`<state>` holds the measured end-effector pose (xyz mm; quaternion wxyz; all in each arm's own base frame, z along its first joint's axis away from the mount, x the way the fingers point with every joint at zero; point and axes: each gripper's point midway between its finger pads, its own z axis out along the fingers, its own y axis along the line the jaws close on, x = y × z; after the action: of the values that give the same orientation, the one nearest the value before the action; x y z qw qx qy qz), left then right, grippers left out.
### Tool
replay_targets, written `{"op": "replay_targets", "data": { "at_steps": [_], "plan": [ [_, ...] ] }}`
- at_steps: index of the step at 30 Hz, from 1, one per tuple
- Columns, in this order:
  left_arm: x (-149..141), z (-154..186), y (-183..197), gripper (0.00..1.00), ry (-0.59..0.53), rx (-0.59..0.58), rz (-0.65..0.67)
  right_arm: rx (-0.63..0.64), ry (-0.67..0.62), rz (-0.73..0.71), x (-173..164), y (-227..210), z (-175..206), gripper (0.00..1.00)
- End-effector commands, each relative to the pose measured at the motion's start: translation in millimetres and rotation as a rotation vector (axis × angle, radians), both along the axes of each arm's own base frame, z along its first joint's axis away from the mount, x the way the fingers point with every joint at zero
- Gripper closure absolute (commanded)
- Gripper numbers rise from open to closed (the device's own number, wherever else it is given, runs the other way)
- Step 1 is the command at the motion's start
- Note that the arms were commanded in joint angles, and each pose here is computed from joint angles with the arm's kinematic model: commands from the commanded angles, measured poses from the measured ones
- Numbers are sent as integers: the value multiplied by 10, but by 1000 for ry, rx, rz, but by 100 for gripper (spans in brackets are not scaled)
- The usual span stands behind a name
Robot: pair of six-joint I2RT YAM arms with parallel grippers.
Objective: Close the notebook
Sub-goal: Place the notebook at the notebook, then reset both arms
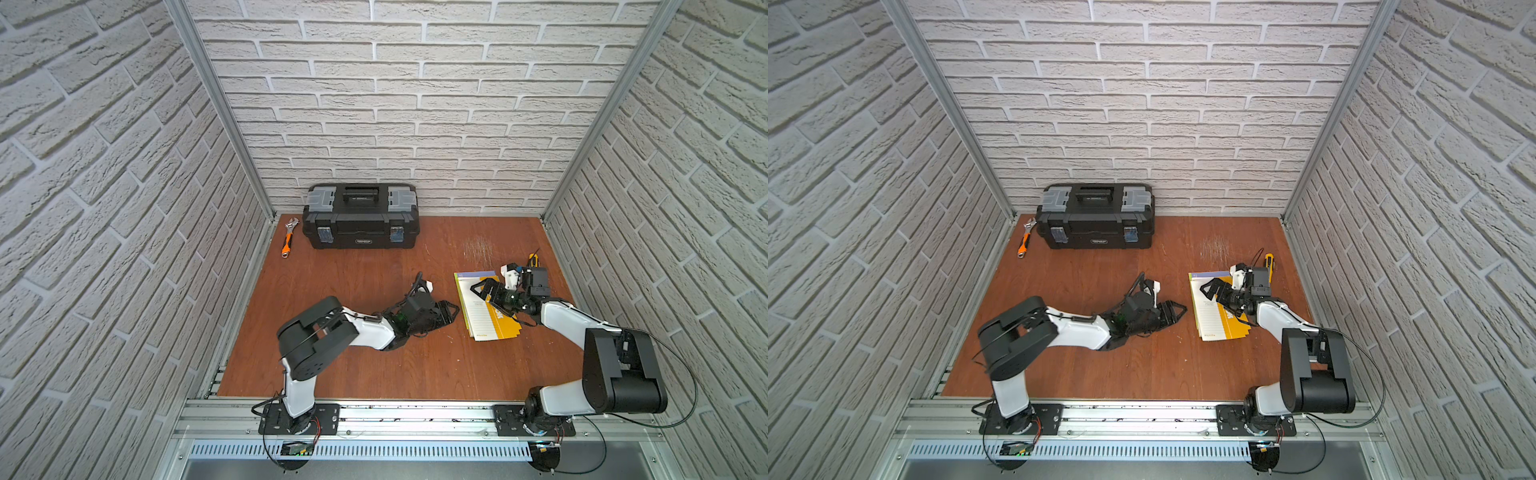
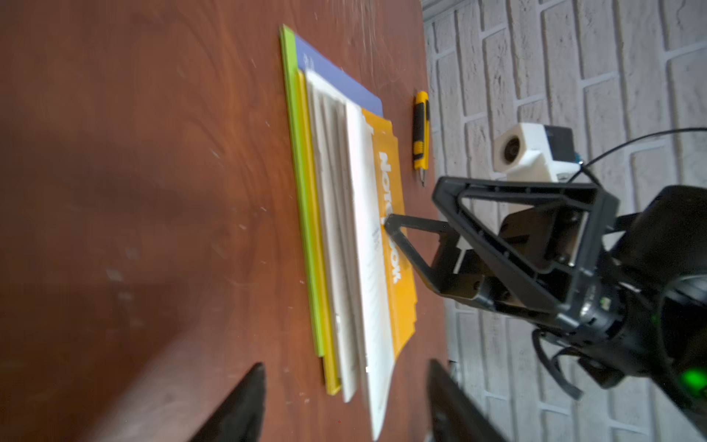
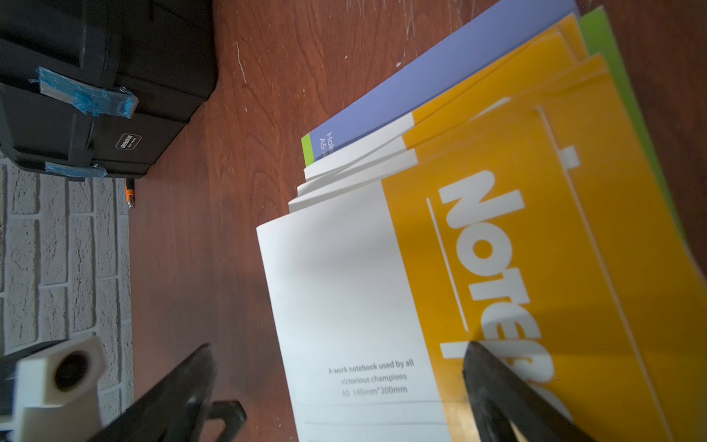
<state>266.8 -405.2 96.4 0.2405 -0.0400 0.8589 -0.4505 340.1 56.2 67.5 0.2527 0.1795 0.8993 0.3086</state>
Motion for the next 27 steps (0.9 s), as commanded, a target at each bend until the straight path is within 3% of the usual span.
{"op": "replay_targets", "data": {
  "at_steps": [1,3,6,12,17,22,27],
  "plan": [
    [87,504,593,2,-218,350,-57,-18,-53,13,55,-21,184,0],
    [122,789,1014,2,-287,566,-71,-22,-60,17,80,-24,240,0],
    [187,1012,1629,2,-303,718,-18,-24,-68,15,115,-28,294,0],
    [191,1178,2619,2,-338,777,127,-32,-90,19,121,-33,456,0],
    [156,1055,3318,2,-329,859,302,-18,-137,31,93,4,788,0],
    [113,807,3456,2,-439,896,322,-5,-212,58,-22,69,1140,0],
    [17,709,3887,2,-454,1013,506,-44,-252,69,-256,78,1114,0]
  ]
}}
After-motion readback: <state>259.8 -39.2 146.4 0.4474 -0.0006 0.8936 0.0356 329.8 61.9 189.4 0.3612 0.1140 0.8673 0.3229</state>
